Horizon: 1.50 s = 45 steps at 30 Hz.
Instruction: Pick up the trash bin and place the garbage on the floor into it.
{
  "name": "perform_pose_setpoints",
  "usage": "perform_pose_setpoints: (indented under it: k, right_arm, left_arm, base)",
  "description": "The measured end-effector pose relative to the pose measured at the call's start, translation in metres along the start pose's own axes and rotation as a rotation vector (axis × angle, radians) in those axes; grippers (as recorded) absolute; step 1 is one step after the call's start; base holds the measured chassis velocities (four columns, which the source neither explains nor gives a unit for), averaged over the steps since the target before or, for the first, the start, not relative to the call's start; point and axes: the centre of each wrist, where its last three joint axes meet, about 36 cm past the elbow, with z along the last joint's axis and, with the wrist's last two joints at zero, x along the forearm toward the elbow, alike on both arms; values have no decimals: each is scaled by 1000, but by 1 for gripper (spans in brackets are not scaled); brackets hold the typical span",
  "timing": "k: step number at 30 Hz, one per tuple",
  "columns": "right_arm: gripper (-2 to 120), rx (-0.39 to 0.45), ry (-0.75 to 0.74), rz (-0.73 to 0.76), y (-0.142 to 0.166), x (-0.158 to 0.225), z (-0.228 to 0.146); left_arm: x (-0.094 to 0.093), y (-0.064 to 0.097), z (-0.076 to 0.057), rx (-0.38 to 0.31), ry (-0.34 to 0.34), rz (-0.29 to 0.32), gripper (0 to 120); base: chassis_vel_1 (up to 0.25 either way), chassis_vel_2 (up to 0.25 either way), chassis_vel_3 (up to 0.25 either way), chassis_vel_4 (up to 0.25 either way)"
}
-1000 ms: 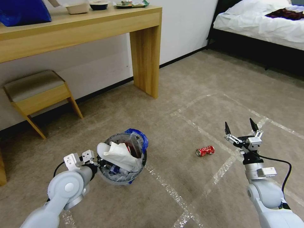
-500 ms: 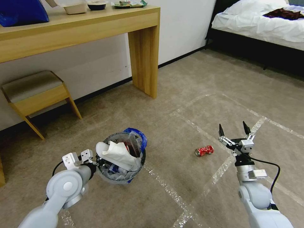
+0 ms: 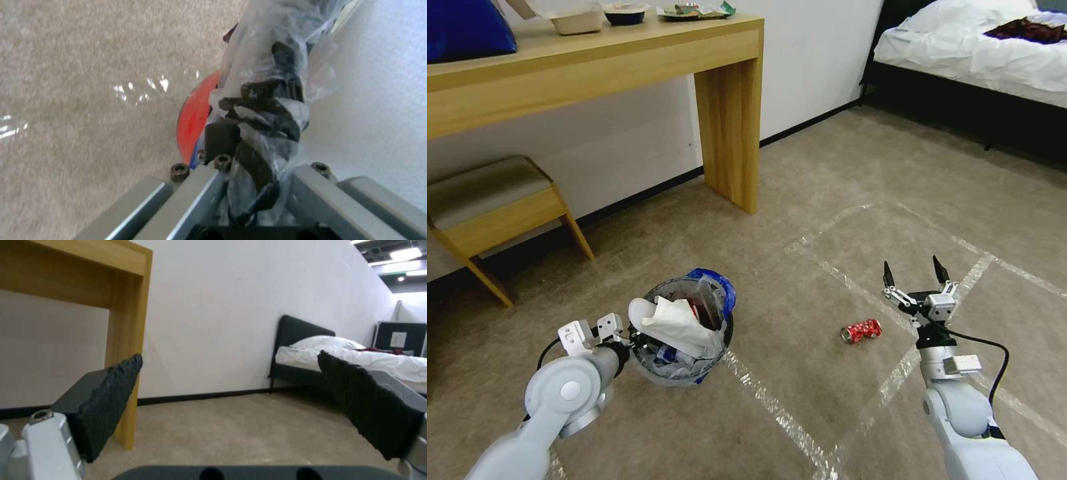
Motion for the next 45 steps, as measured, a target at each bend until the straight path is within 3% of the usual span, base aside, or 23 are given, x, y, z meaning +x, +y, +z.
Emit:
perform_pose_setpoints:
  k: [29, 37, 41, 43, 45]
  right_arm:
    - [100, -9, -19, -23, -1, -12, 16]
    - [100, 89, -7, -98, -34, -18, 17]
    - [100, 209, 37, -213, -77, -21, 13]
    - [100, 231, 45, -230, -86, -22, 12]
    - [100, 302, 84, -319, -118, -29, 9]
  left_arm:
    - [-6, 1, -1, 3, 1, -4, 0]
    - [-3, 0, 2, -1, 1, -2, 0]
    - [0, 1, 1, -5, 1, -1, 0]
    - [1, 1, 2, -6, 1, -2, 0]
    - [2, 2, 2, -7, 3, -1, 0]
  base:
    - [-151, 153, 154, -152]
    - [0, 0, 0, 0]
    - [0, 0, 0, 0]
    - [0, 0, 0, 0]
    - [0, 0, 0, 0]
